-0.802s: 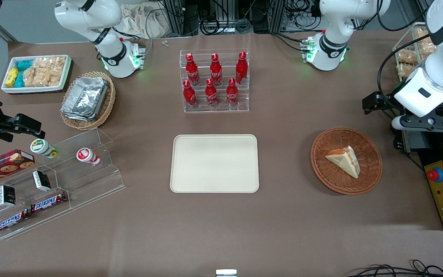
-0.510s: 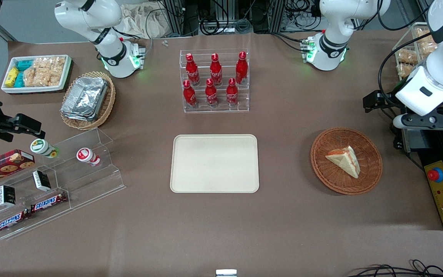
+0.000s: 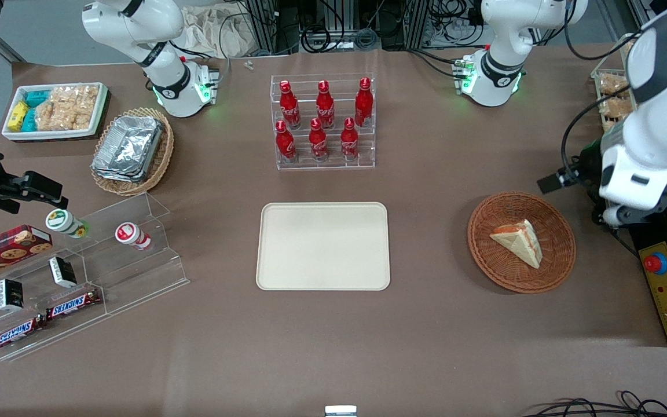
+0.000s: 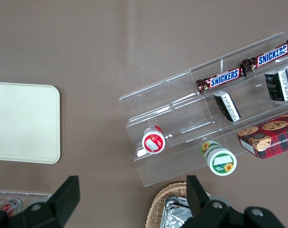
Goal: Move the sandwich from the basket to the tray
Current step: 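Move the left gripper down over the sandwich in the wicker basket, then close the left gripper on the triangular sandwich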
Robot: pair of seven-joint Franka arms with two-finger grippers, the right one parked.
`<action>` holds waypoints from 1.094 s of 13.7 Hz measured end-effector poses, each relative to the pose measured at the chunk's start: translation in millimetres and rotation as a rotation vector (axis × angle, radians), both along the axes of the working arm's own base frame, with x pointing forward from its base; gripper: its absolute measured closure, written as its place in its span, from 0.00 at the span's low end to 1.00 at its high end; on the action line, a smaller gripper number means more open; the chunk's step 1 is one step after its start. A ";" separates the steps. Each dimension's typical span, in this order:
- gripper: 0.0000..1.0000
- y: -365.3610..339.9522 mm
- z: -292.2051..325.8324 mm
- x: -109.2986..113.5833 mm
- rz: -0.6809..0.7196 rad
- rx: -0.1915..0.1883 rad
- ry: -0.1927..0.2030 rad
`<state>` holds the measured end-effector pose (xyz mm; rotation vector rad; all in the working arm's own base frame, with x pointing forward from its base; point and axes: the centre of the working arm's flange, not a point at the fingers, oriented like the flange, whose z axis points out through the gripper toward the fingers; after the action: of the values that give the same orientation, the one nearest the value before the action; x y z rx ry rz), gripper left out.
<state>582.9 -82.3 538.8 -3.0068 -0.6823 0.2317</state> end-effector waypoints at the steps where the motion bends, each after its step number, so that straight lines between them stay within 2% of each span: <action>1: 0.00 3.6 -21.5 5.0 0.025 0.004 0.006; 4: 0.00 20.9 -92.9 8.6 0.145 0.017 -0.012; 9: 0.00 25.3 -191.9 -3.5 0.327 0.042 -0.051; 12: 0.00 30.4 -242.3 -4.5 0.387 0.094 -0.055; 15: 0.00 34.8 -272.3 -4.9 0.420 0.143 -0.044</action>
<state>577.9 -47.6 266.5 -2.7095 -1.2728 0.1250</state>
